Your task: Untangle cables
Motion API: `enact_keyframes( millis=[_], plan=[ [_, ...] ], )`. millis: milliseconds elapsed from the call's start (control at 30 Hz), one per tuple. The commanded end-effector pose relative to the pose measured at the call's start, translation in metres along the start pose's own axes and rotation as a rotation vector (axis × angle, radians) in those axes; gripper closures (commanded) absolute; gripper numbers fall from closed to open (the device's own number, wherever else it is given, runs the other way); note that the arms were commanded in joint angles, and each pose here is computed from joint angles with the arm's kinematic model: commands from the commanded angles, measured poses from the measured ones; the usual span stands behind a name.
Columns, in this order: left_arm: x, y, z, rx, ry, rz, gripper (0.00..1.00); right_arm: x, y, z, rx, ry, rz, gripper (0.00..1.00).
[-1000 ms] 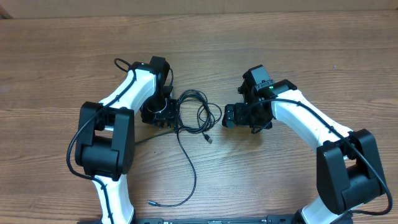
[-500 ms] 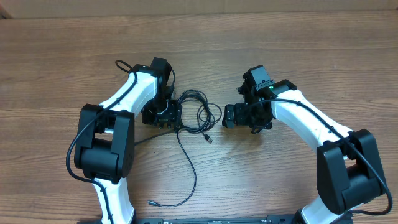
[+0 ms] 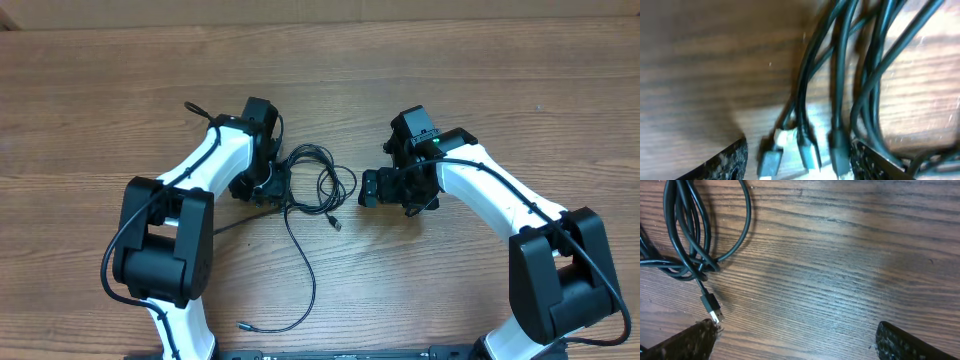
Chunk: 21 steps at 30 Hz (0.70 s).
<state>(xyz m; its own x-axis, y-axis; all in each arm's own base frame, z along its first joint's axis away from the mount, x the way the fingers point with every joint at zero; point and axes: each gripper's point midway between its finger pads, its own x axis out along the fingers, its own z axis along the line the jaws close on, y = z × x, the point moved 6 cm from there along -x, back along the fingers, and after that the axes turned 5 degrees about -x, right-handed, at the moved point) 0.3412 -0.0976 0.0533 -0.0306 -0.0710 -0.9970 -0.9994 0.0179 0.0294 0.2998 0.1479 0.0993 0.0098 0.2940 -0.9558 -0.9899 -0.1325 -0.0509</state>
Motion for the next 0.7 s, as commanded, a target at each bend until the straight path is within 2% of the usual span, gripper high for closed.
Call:
enact_keyframes(
  millis=[0, 300, 400, 533, 667],
  plan=[
    [0.058, 0.011, 0.036, 0.007, -0.237, 0.069, 0.28, 0.002, 0.0, 0.002, -0.017, 0.01, 0.004, 0.0],
    [0.055, -0.015, 0.046, -0.001, -0.332, -0.08, 0.3, 0.007, 0.0, 0.02, -0.079, -0.002, -0.016, 0.0],
    [0.055, -0.016, 0.051, -0.011, -0.342, -0.083, 0.3, 0.008, -0.002, 0.029, -0.109, -0.012, -0.038, 0.0],
    [0.056, -0.014, 0.055, -0.02, -0.308, -0.06, 0.23, 0.011, -0.006, 0.043, -0.157, -0.025, -0.074, 0.0],
    [0.056, -0.016, 0.058, -0.041, -0.276, -0.064, 0.22, 0.014, -0.008, 0.054, -0.205, 0.016, -0.117, 0.0]
  ],
)
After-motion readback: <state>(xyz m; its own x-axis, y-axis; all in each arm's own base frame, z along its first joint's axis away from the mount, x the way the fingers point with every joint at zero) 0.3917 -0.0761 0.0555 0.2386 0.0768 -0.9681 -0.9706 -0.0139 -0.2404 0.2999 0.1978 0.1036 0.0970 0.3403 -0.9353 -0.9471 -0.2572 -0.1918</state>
